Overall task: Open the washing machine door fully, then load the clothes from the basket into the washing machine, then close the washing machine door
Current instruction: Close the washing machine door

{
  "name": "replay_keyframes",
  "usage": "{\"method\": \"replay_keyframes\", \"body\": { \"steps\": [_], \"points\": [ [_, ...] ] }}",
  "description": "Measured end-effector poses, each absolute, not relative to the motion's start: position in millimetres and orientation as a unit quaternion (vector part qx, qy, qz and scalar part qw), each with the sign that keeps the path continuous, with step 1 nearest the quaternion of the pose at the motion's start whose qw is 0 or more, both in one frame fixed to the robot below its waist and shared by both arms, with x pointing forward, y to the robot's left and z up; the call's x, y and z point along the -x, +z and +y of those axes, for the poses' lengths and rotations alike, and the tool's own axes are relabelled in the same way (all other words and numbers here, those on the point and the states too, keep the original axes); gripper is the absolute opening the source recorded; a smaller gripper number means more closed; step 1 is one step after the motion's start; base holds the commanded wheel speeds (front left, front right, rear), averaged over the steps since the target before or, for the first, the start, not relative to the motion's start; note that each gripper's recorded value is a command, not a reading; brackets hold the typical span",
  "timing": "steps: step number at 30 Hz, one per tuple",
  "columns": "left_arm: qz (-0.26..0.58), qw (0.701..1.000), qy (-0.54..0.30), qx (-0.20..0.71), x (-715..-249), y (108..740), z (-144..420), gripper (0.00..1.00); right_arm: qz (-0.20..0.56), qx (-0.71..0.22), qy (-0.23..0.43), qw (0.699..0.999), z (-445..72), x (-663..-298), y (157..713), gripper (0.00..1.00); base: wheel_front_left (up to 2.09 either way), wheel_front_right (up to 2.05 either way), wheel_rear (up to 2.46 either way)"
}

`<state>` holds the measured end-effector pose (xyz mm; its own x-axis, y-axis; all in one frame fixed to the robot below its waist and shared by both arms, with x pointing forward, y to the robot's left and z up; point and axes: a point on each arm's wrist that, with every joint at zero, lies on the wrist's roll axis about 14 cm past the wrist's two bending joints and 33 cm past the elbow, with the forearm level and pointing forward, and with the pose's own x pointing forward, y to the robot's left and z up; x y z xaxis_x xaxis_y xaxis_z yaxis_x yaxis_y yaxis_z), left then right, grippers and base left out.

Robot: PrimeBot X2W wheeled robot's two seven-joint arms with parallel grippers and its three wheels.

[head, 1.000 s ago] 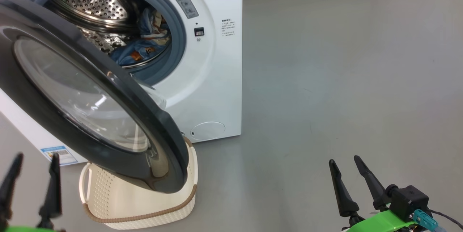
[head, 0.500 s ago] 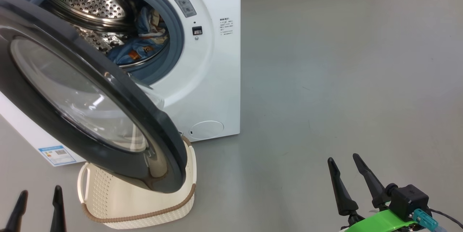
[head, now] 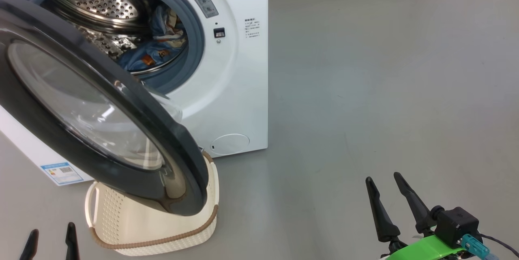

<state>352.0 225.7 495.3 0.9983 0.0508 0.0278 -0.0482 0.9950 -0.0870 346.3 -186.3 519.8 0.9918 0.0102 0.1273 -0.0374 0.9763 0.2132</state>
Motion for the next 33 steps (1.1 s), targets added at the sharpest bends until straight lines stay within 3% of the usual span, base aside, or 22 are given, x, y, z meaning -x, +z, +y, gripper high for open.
{"method": "replay_keyframes", "body": {
  "steps": [33],
  "points": [
    [0.002,0.999,0.024,0.046,-342,481,221,1.0,-0.055,-0.109,0.015,0.992,-184,-348,515,1.0,0.0,0.0,0.0]
  ]
}}
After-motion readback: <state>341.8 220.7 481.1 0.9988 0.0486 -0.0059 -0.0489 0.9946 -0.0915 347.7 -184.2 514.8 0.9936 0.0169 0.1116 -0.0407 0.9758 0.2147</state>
